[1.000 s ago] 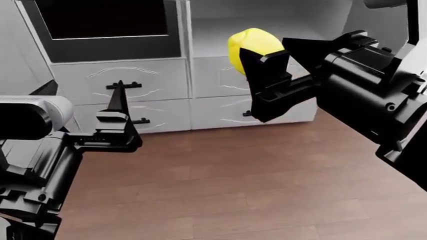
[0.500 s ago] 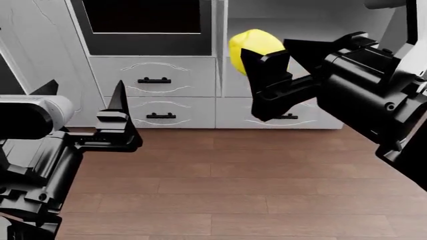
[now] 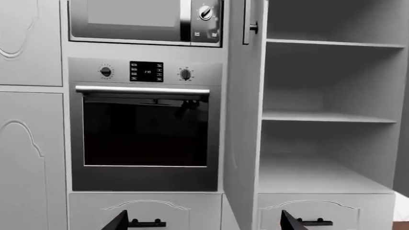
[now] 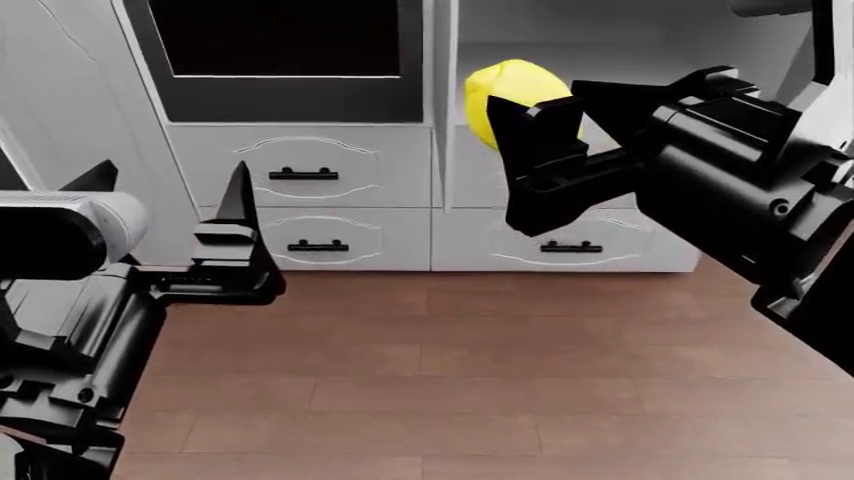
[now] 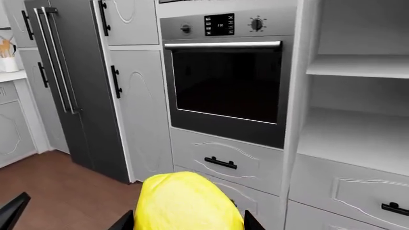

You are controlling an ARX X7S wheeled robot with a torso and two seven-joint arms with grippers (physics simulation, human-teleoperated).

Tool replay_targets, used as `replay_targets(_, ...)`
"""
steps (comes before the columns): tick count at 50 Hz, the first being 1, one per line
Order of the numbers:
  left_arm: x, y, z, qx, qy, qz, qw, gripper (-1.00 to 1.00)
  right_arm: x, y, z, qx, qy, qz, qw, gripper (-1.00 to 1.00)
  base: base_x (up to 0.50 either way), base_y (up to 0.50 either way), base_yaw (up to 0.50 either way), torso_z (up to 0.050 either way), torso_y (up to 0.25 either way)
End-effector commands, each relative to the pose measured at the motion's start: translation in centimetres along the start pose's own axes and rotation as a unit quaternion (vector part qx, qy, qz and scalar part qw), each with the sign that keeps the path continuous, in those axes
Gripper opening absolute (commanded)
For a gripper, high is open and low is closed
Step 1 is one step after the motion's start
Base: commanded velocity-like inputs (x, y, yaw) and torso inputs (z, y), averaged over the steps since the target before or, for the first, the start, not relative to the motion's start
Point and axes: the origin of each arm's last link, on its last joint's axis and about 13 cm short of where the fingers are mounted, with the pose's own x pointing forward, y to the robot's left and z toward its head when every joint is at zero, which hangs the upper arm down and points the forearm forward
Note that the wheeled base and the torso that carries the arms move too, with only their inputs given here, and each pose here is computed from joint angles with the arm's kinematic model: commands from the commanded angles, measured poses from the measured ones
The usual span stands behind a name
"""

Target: Pick the lemon from the counter and place it in the cabinet.

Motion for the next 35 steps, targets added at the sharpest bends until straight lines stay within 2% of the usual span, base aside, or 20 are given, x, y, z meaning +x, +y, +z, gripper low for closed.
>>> replay_targets(1, -0.15, 0.04, 0.06, 0.000, 0.000, 0.001, 1.000, 1.00, 0.05, -0.10, 0.08, -0.003, -0.002, -0.001, 1.000, -1.00, 0.50, 0.00, 0.00, 0.000, 0.010)
replay_targets(8, -0.08, 0.04, 0.06, 0.001, 0.000, 0.001, 1.000, 1.00, 0.02, -0.11, 0.10, 0.001, -0.001, -0.001, 1.000, -1.00, 0.50, -0.02, 0.00, 0.000, 0.000)
replay_targets(13, -0.05, 0.02, 0.04, 0.001, 0.000, 0.001, 1.000, 1.00, -0.13, -0.04, 0.11, 0.005, 0.001, -0.002, 1.000, -1.00, 0.35, -0.45, 0.00, 0.000, 0.002)
replay_targets(35, 0.02, 0.02, 0.02, 0.001, 0.000, 0.001, 1.000, 1.00, -0.17, 0.03, 0.13, 0.007, 0.002, -0.001, 1.000, -1.00, 0.02, -0.50, 0.00, 0.000, 0.000)
